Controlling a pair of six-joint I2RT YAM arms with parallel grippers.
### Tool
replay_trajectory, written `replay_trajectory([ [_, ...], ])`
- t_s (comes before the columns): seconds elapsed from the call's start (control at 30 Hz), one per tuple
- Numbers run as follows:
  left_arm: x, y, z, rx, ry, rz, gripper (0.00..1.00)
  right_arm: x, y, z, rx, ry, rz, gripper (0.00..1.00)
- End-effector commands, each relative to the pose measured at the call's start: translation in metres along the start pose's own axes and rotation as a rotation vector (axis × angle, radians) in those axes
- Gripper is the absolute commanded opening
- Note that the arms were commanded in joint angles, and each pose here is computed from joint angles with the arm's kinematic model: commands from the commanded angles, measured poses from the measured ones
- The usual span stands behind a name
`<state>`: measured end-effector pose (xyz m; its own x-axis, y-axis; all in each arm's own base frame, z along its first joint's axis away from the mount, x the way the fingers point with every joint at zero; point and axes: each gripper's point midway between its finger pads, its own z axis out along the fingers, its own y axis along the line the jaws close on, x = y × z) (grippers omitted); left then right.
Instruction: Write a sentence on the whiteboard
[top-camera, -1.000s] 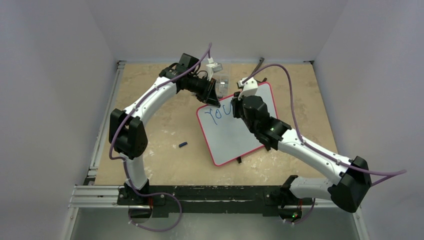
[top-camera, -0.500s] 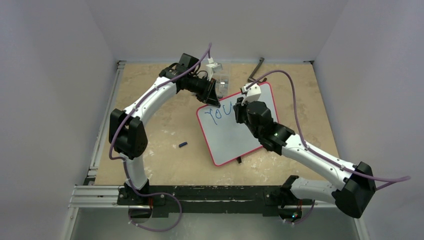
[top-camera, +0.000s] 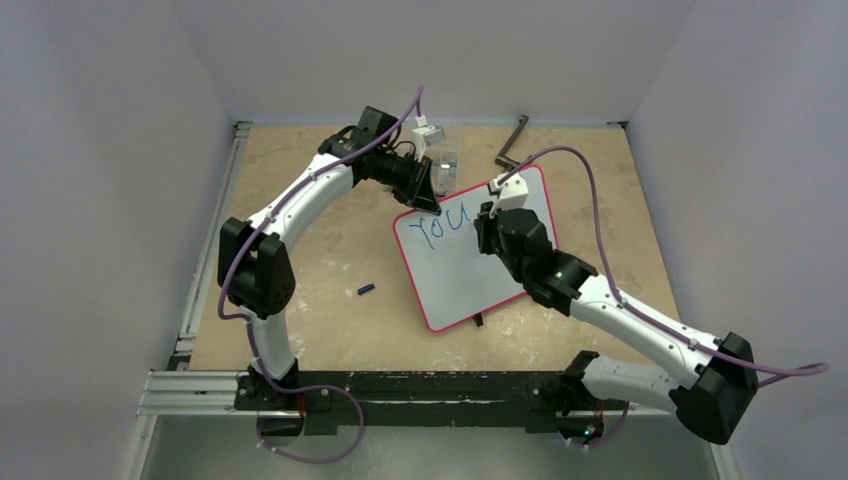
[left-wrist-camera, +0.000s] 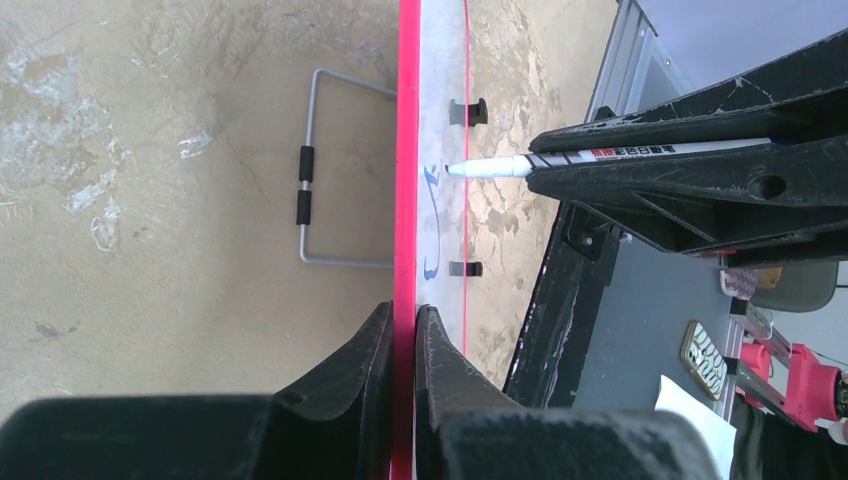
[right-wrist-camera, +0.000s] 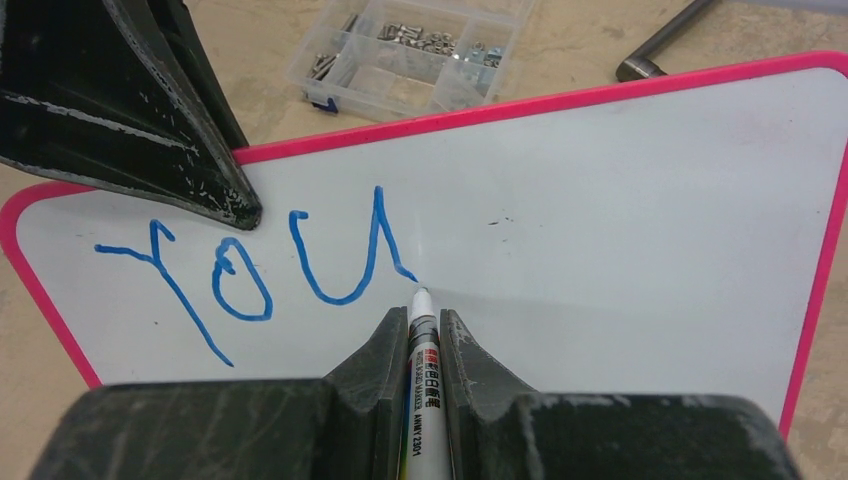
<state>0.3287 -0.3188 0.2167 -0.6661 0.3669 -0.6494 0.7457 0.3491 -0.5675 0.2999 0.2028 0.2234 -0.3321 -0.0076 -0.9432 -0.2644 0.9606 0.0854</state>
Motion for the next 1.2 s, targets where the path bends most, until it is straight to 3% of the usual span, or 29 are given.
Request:
replay_trajectory([
  [0.0,-0.015,-0.011,-0.010,-0.013,-0.045,0.102,0.00,-0.018,-0.012,-0.013,0.046,-0.043,0.029,0.00],
  [0.23,-0.015,-0.011,-0.010,-0.012,-0.045,0.103,0.00,-0.064,-0.014,-0.033,0.025,-0.181,0.099,0.00],
  [0.5,-0.016,-0.014,-0.011,-0.007,-0.048,0.108,0.00,-0.090,-0.022,-0.021,0.058,-0.262,0.132,0.00],
  [1.17,-0.015,-0.018,-0.009,-0.001,-0.043,0.115,0.00,-0.087,-0.016,0.015,0.012,-0.231,0.135,0.00],
])
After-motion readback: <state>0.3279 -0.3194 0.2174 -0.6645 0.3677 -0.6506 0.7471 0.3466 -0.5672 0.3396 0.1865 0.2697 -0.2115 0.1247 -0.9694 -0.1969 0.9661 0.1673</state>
